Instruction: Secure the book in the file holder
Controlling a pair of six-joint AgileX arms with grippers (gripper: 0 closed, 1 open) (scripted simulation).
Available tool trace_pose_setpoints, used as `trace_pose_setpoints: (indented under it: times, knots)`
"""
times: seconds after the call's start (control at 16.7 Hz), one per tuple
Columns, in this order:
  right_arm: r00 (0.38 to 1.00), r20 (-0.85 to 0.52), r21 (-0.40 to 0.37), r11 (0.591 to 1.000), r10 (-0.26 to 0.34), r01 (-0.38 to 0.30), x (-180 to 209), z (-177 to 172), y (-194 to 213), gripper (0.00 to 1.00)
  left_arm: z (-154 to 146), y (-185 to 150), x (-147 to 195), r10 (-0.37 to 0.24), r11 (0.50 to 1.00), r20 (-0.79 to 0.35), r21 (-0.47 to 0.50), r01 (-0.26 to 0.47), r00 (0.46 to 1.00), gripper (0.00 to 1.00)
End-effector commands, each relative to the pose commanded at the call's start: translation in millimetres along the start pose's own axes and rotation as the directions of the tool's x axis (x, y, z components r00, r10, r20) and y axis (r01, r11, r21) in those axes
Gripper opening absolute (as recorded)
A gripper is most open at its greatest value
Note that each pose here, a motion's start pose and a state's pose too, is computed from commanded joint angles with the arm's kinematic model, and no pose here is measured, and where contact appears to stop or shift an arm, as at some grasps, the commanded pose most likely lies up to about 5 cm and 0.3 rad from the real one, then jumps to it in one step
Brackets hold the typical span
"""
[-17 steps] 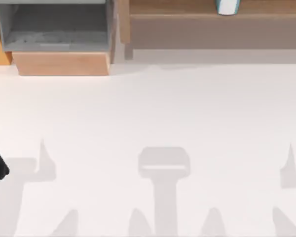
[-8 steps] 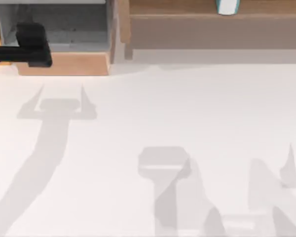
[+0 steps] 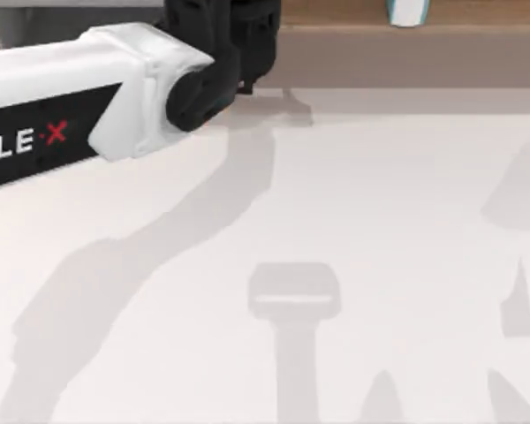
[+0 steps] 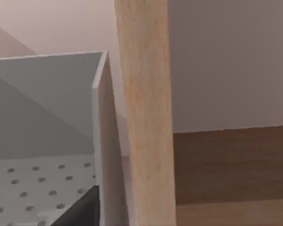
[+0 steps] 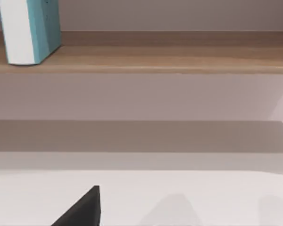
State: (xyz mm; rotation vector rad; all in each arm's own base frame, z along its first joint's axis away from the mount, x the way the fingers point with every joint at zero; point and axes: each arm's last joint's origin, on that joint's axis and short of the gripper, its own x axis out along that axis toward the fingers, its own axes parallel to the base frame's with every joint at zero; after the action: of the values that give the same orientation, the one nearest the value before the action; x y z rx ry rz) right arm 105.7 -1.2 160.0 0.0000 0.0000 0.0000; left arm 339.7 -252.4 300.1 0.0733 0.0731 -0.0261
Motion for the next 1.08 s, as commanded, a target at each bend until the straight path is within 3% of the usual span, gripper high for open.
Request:
trace_pose_setpoints:
  times: [0.3, 0.54, 0.78, 1.08]
  knots:
    - [1.000, 0.000, 0.000, 1.000, 0.000, 0.000, 0.0, 0.0, 0.0, 1.00, -27.1, -102.1, 45.6, 0.005, 1.000, 0.037, -0.027, -0.004, 0.999, 1.00]
    - [1.000, 0.000, 0.000, 1.000, 0.000, 0.000, 0.0, 0.0, 0.0, 1.00, -56.6, -155.3, 65.6, 0.009, 0.999, 0.061, -0.054, -0.005, 0.998, 1.00]
    - [1.000, 0.000, 0.000, 1.000, 0.000, 0.000, 0.0, 0.0, 0.0, 1.00, -72.9, -180.6, 74.5, 0.012, 0.997, 0.081, -0.081, -0.005, 0.997, 1.00]
    - [1.000, 0.000, 0.000, 1.000, 0.000, 0.000, 0.0, 0.0, 0.0, 1.00, -77.6, -185.4, 76.5, 0.012, 0.996, 0.084, -0.086, -0.005, 0.996, 1.00]
